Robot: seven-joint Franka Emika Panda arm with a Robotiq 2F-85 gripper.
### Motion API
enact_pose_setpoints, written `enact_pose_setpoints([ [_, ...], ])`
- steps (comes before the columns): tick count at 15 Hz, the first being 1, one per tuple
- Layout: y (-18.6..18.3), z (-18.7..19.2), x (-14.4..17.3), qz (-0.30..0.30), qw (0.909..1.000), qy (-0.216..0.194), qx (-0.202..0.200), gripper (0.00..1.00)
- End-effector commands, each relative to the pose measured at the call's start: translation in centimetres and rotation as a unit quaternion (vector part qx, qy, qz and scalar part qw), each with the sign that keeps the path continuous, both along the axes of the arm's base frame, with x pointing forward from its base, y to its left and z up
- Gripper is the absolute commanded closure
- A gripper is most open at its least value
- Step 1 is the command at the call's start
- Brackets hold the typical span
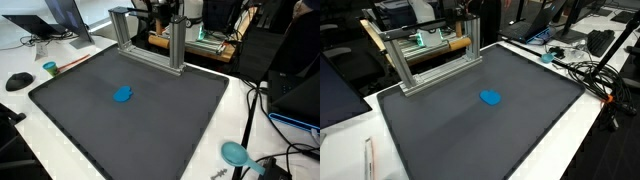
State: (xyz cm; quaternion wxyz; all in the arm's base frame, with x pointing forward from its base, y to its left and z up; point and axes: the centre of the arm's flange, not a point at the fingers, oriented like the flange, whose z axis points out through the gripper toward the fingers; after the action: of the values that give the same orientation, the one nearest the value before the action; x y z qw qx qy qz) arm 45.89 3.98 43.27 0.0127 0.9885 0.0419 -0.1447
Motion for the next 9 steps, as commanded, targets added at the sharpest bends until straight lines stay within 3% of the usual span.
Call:
enact_pose_setpoints([
  [1, -0.94, -0.26, -0.48, -0.014, 0.9988, 0.046, 0.002, 0.00],
  [5, -1.39, -0.58, -1.35, -0.015, 0.9962, 0.085, 0.013, 0.00],
  [7, -1.51, -0.51, -1.23, -0.021, 0.9963, 0.082, 0.012, 0.00],
  [9, -1.60, 0.00, -0.68, -0.049, 0.9981, 0.028, 0.022, 0.00],
])
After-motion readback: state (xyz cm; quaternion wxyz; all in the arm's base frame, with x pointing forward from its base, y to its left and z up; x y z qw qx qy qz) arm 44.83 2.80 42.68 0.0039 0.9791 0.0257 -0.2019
